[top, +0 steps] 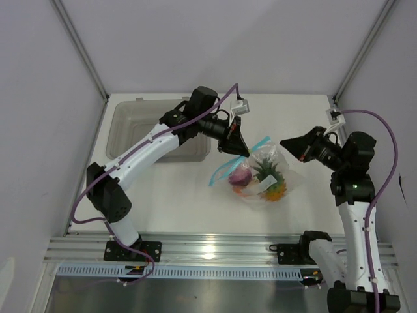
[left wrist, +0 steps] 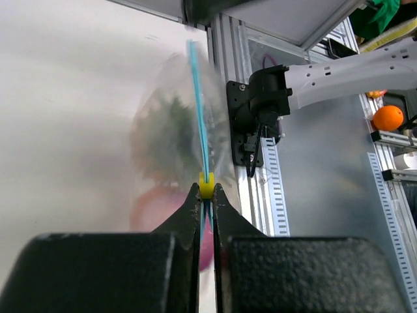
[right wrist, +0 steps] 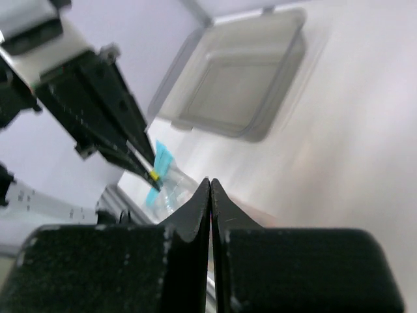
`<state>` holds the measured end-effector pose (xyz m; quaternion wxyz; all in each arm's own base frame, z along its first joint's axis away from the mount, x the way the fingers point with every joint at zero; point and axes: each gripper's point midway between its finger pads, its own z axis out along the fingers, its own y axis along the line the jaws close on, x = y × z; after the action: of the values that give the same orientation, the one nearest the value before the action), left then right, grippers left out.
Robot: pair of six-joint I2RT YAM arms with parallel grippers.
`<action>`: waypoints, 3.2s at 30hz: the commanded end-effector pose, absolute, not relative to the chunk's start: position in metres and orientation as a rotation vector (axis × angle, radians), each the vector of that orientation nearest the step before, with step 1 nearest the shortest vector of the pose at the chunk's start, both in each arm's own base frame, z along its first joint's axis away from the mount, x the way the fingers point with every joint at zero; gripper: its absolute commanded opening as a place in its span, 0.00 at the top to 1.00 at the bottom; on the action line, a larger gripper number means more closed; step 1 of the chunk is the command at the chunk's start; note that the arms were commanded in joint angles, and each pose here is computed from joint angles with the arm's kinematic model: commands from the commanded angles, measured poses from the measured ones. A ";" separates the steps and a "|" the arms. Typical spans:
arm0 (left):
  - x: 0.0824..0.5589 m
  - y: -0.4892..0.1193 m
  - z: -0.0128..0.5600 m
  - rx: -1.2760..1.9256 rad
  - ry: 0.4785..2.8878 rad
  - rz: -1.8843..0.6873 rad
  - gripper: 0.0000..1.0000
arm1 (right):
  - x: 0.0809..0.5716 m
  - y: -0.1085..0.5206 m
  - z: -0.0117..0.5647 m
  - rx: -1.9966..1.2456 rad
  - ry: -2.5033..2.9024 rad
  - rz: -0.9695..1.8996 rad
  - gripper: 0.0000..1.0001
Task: Place the food in the zip-top bag and seal the zipper
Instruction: Zip the zipper food storage bag.
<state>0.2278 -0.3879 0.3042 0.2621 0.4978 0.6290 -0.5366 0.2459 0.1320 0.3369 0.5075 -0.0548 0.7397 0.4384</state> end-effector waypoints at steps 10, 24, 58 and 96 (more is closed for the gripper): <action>0.224 -0.377 0.315 1.350 1.705 -1.482 0.99 | 0.225 0.157 0.359 -0.475 1.721 1.269 0.57; 0.216 -0.374 0.315 1.393 1.724 -1.508 0.99 | 0.243 0.171 0.364 -0.699 1.766 1.135 0.06; 0.209 -0.374 0.316 1.441 1.742 -1.520 0.99 | 0.206 0.227 0.289 -0.875 2.036 1.156 1.00; 0.218 -0.313 0.257 1.199 2.125 -1.081 1.00 | 0.286 0.108 0.256 -0.085 2.218 0.624 1.00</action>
<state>0.2332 -0.3364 0.2525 0.2456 0.4350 0.7640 -0.4084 0.2785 0.1216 0.2477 0.3730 -0.0368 0.8867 0.2708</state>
